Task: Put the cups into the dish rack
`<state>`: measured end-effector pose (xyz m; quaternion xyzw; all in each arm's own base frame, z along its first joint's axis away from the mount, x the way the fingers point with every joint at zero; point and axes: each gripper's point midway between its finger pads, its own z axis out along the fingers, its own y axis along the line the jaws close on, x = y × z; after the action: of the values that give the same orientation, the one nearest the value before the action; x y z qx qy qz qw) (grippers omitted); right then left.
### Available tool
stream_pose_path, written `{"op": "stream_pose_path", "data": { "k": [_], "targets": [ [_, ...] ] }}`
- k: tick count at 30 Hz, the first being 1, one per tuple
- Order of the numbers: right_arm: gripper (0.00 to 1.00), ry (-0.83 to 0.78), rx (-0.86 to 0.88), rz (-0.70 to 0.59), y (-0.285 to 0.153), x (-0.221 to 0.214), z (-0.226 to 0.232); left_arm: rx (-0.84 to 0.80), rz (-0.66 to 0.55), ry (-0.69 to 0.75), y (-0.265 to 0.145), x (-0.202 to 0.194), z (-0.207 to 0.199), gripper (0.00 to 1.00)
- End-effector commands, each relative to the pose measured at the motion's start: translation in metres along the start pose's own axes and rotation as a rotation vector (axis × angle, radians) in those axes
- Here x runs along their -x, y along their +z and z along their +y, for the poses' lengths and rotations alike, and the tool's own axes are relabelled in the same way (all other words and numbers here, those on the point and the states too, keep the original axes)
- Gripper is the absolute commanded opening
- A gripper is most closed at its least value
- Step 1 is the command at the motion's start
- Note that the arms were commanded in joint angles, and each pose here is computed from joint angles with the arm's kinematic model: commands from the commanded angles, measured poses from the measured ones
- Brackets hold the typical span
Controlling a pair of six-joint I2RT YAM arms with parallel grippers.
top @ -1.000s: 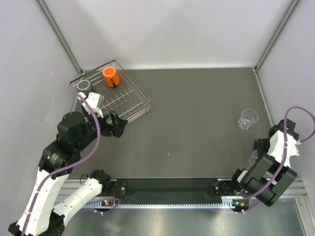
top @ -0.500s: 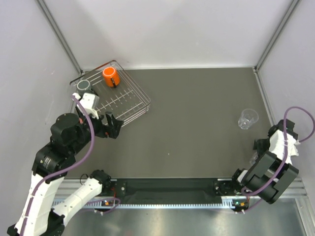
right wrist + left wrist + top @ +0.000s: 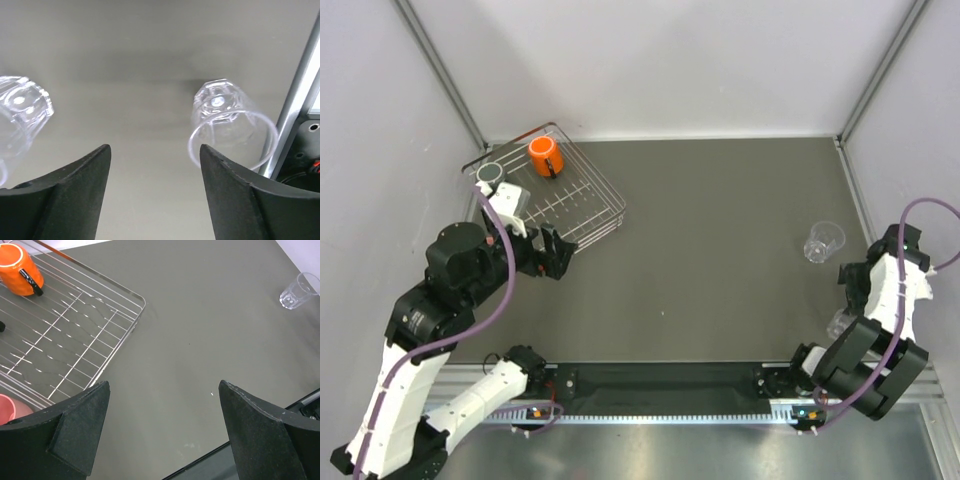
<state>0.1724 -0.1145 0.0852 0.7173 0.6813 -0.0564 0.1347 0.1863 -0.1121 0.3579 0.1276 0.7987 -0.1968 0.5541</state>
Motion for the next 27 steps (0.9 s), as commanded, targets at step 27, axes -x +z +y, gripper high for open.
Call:
{"op": "stream_pose_path", "data": {
  "k": [27],
  "targets": [
    [0.90, -0.029, -0.057, -0.111, 0.008, 0.009, 0.005, -0.047, 0.006, 0.038, 0.007, 0.019, -0.013, 0.95]
  ]
}}
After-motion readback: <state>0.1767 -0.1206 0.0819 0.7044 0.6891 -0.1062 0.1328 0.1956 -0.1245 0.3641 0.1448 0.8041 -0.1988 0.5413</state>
